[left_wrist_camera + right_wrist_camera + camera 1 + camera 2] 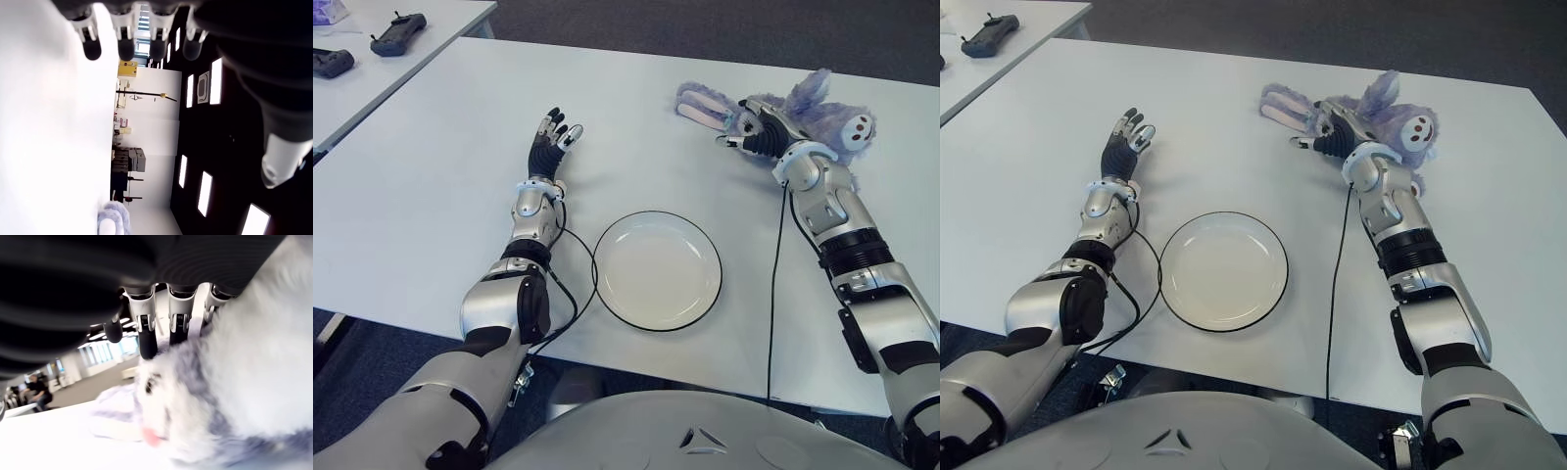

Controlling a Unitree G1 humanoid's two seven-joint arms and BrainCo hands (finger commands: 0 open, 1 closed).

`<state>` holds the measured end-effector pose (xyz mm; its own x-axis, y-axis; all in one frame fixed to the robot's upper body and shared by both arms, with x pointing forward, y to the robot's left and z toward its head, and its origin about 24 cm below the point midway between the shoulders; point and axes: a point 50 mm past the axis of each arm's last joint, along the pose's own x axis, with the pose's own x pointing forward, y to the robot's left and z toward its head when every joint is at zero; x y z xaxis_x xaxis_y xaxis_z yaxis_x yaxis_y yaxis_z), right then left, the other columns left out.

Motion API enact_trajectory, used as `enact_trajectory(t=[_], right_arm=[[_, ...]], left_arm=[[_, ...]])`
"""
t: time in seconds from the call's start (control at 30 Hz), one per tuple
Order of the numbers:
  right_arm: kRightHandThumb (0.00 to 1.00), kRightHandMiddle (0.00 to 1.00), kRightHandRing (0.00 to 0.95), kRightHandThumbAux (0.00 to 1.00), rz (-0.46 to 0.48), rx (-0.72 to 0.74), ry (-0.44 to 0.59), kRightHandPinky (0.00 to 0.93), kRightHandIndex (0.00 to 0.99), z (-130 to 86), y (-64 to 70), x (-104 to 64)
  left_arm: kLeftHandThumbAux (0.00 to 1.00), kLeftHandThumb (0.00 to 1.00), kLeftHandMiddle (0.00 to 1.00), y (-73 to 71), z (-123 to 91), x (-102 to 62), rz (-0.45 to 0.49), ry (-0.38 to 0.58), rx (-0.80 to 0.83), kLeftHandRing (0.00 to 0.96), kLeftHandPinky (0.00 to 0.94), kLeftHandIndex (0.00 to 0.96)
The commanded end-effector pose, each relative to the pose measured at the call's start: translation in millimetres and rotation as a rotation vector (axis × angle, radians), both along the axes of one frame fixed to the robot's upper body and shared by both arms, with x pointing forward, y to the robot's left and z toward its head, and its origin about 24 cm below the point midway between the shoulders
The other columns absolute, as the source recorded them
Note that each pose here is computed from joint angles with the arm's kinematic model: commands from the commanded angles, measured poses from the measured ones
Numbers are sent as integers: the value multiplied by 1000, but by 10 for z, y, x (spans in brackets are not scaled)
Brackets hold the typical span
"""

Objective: Put the doll into the plate.

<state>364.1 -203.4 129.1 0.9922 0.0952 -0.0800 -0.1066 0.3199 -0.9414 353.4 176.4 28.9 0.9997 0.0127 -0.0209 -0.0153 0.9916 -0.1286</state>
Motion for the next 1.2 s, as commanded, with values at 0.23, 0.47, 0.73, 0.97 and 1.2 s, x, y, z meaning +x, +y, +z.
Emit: enact_trajectory(t=[0.23,0.47,0.73,0.97,1.2], right_arm=[[211,0,0,369,-26,82,112,0,15,-570,97,-214],[217,0,0,365,-35,83,84,0,19,-551,49,-220],[221,0,2,379,-25,105,55,0,8,-514,46,-241],[232,0,5,383,32,147,6,19,14,-430,154,-325],[254,0,6,397,99,175,-59,39,28,-321,292,-426]], left_arm=[[611,0,0,-40,-1175,-918,20,543,-108,0,0,0],[607,0,0,-32,-1179,-922,23,547,-110,0,0,0],[611,0,0,-30,-1180,-922,21,550,-111,0,0,0],[624,0,0,-18,-1179,-922,20,552,-105,0,0,0],[624,0,0,-16,-1179,-926,21,545,-105,0,0,0]])
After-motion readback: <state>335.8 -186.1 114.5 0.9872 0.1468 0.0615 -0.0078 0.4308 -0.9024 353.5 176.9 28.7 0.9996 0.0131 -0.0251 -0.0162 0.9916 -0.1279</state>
